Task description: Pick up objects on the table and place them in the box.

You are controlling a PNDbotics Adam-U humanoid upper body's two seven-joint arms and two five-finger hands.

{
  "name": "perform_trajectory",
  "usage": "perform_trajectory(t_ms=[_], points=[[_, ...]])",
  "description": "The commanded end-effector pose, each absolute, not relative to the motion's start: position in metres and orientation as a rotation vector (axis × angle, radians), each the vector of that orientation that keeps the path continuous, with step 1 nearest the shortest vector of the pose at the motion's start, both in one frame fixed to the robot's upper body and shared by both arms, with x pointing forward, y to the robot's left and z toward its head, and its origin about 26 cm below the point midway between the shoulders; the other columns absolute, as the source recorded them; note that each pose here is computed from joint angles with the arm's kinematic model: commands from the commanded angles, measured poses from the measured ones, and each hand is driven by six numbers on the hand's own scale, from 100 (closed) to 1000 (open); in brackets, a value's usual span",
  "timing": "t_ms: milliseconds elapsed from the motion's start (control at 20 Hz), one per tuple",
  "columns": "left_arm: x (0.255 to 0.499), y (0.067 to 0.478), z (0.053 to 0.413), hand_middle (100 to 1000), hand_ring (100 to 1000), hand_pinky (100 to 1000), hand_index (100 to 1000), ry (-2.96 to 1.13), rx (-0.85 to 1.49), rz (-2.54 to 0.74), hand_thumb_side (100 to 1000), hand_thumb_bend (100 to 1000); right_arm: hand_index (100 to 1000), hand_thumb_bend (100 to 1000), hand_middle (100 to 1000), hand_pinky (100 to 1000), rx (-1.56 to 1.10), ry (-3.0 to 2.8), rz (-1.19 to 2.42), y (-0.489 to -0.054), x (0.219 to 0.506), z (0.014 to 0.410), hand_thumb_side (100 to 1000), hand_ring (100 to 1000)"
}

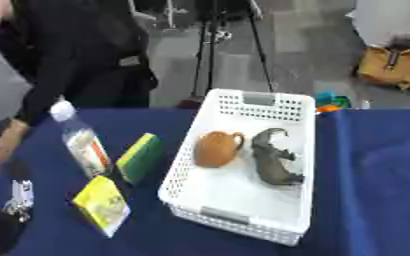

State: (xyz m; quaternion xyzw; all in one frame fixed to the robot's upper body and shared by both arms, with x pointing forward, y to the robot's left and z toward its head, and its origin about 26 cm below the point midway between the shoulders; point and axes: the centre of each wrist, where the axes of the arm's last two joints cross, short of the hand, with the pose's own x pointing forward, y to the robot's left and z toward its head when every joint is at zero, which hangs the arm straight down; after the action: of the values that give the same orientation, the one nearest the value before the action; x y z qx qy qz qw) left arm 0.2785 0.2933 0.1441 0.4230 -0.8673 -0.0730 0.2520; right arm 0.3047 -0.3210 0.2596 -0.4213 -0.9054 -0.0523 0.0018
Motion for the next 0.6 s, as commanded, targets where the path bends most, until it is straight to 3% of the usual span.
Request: perform_trajectory(t_ms=[50, 200, 300, 350, 450, 600], points=[[0.276, 0.299, 0.151, 892, 967, 1000, 969, -2.365, 1.179, -0.245, 797, 100, 576, 100, 423, 505, -1.354, -2.87, -0.154, -0.322, 0.299, 0.269, 886, 500], [0.274, 0.299, 0.148, 964, 1000, 1000, 1000, -2.295, 1.168, -0.374, 786, 100, 576, 100, 422, 504, -1.351, -2.866, -0.153, -0.322, 0.299, 0.269, 887, 500], [0.275, 0.299, 0.149, 964, 1000, 1000, 1000, -2.24, 1.156, -0.464, 786, 100, 576, 100, 422, 504, -1.35, -2.864, -0.152, -0.322, 0.299, 0.268, 887, 500], [0.274, 0.299, 0.147, 1000, 1000, 1000, 1000, -2.21, 1.146, -0.505, 865, 100, 575, 100, 422, 504, -1.35, -2.865, -0.153, -0.322, 0.299, 0.268, 888, 499], [0.271, 0.299, 0.141, 1000, 1000, 1000, 1000, -2.106, 1.099, -0.63, 910, 100, 573, 100, 421, 503, -1.348, -2.864, -0.155, -0.322, 0.299, 0.268, 888, 494], [0.268, 0.299, 0.138, 1000, 1000, 1000, 1000, -1.962, 1.007, -0.765, 919, 100, 573, 100, 420, 502, -1.344, -2.86, -0.155, -0.322, 0.299, 0.267, 889, 492]])
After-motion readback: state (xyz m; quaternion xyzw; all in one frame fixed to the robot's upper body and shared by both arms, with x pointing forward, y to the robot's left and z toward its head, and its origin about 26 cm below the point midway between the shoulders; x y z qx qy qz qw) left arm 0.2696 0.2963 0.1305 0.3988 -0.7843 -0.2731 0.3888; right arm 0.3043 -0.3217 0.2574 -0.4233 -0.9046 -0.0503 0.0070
